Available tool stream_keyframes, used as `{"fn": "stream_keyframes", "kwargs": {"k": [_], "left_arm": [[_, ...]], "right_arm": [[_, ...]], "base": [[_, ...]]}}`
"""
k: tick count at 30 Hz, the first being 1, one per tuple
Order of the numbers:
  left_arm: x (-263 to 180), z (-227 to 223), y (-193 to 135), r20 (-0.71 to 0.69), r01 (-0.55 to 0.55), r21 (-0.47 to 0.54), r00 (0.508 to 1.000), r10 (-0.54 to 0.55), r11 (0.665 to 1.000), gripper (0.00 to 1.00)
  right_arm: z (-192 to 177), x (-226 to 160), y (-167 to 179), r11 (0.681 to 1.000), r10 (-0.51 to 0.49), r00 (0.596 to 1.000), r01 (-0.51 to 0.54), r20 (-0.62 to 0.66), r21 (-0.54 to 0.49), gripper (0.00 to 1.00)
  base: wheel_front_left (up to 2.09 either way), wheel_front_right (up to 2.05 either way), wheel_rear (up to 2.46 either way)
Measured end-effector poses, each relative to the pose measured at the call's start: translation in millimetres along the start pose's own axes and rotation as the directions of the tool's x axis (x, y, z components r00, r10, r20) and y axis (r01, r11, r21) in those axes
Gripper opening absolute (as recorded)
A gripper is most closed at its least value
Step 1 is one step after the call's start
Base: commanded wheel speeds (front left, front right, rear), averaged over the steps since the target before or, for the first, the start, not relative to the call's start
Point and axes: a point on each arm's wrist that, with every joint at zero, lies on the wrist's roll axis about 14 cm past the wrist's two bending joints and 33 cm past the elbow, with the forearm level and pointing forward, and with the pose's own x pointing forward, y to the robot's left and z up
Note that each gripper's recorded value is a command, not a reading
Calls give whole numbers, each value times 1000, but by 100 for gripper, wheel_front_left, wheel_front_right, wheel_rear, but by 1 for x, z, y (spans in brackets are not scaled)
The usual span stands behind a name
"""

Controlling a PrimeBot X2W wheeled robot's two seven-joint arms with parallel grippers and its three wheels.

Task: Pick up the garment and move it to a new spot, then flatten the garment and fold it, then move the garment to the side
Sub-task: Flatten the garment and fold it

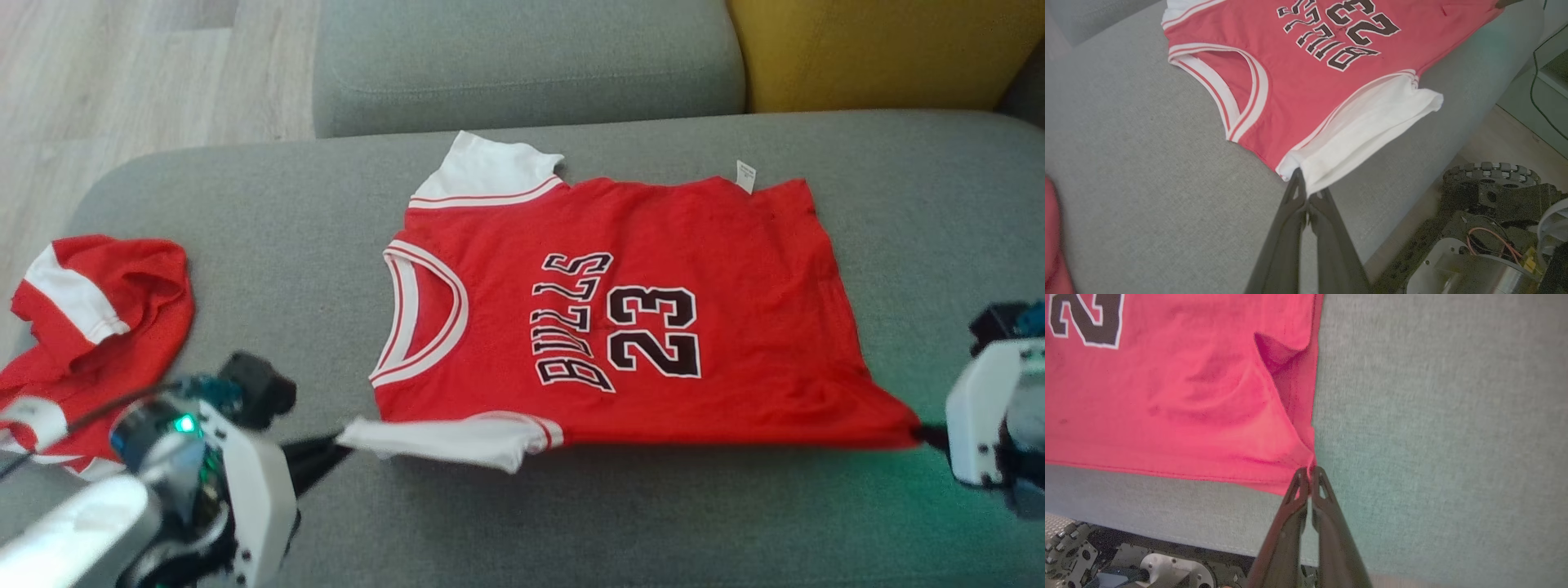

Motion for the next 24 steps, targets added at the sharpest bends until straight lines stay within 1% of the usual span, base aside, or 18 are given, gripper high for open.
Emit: {"fn": "stream_keyframes", "kwargs": {"k": [3,4,9,16,24], "left_arm": [[3,7,7,6,-13,16,1000,13,1000,0],[6,12,13,9,-27,39,1000,26,999,0],[16,22,27,5,-50,78,999,50,996,0],[41,28,44,-56,-57,138,996,65,989,0],[67,45,67,-51,-82,183,994,93,980,0]], "right_arm": [[10,0,3,1000,2,1000,-2,21,-6,0],[16,0,5,1000,-4,999,4,33,-19,0],[28,3,2,998,-32,998,35,56,-50,0],[57,9,-4,991,-77,990,89,118,-96,0],[77,21,-5,986,-95,980,117,172,-122,0]], "base": [[0,0,0],[0,0,0],[0,0,0],[0,0,0],[0,0,0]]}}
